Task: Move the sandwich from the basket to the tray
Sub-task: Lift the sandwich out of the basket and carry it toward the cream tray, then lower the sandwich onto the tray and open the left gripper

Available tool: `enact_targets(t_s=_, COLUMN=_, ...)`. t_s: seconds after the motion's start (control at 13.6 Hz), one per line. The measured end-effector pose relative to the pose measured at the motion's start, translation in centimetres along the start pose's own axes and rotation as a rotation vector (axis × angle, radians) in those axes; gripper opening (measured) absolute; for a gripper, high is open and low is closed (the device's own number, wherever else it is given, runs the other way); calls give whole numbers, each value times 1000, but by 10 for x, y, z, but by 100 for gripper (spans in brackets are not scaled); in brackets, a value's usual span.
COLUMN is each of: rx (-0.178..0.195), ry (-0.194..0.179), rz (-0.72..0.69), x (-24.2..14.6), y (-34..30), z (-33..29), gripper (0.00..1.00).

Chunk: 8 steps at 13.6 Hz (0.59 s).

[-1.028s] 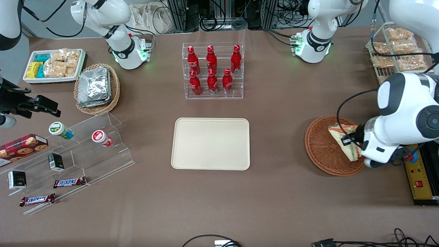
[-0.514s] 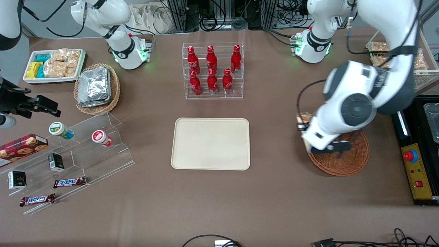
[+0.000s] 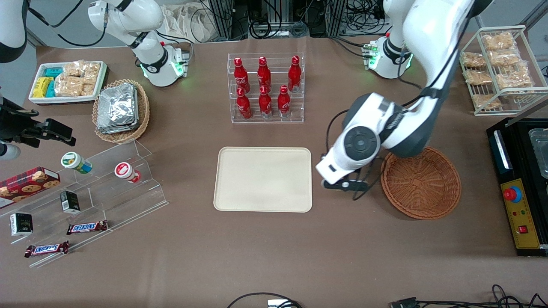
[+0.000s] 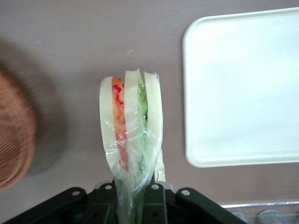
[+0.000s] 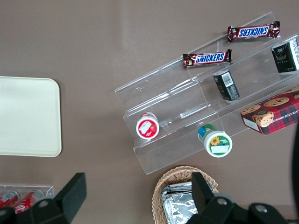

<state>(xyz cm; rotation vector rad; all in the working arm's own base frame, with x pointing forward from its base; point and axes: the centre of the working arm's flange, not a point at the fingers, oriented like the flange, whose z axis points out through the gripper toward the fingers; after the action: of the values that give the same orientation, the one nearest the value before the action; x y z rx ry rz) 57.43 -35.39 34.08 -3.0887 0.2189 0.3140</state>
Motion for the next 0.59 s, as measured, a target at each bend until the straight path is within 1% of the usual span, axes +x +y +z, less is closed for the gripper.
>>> enact_targets(t_s=0.07, rx=-16, ry=19, rz=23, x=2, y=18, z=12, gripper=19)
enact_targets(t_s=0.15, rx=-28, ry=30, rz=43, x=4, y=34, z=24, gripper=19)
enact_targets(t_s=0.29, rx=-40, ry=27, rz=77, x=5, y=62, z=51, gripper=19)
enact_targets(t_s=0.51, rx=-75, ry=53, rz=99, x=10, y=86, z=85, gripper=19)
enact_targets(t_s=0.59, rx=-82, ry=55, rz=98, x=13, y=87, z=93, gripper=19)
